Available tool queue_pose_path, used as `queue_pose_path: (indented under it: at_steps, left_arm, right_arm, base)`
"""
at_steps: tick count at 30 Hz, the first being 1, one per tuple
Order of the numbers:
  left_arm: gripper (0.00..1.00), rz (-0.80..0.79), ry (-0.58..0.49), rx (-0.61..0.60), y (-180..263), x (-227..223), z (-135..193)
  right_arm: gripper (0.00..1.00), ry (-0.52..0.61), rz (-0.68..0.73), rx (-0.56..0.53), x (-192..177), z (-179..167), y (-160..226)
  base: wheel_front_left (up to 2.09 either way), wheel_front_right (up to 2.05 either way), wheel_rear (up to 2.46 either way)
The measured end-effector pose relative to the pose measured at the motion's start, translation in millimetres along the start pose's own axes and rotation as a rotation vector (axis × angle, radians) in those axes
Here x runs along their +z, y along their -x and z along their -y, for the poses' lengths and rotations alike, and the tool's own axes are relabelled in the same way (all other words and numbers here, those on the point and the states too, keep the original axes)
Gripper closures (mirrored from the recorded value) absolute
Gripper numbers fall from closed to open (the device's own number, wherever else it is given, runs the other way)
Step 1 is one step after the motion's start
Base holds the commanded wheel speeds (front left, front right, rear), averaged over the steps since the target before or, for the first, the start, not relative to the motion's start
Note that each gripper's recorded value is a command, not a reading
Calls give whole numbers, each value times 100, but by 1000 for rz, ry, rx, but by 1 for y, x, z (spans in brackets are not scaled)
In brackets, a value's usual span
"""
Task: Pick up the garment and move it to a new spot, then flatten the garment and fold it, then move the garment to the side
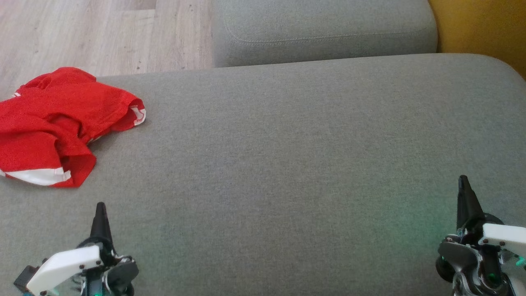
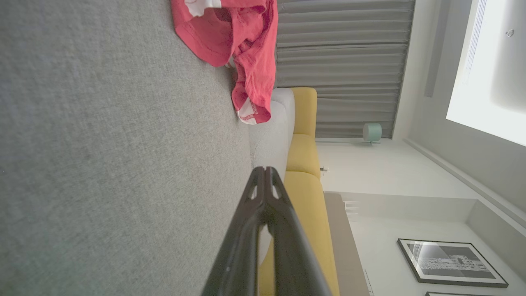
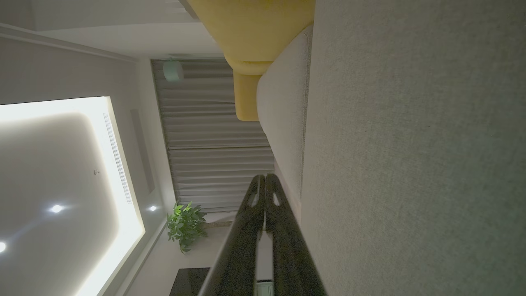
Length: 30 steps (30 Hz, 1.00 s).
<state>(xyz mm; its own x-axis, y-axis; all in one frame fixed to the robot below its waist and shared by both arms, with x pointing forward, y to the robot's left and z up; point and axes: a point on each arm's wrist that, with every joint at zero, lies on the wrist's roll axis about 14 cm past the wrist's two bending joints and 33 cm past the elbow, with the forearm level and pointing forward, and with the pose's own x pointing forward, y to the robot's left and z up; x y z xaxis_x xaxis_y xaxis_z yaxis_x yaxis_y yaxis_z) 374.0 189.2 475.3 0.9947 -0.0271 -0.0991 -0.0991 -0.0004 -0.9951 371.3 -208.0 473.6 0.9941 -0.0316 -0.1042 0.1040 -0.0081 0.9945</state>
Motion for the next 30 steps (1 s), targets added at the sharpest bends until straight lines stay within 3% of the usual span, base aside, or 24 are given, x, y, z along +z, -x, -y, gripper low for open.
queue_pose_path:
  at_steps: [30]
  left_arm:
    - [100, 0, 0, 0, 0, 0, 0]
  right_arm:
    - [100, 0, 0, 0, 0, 0, 0]
  base:
    - [0, 0, 0]
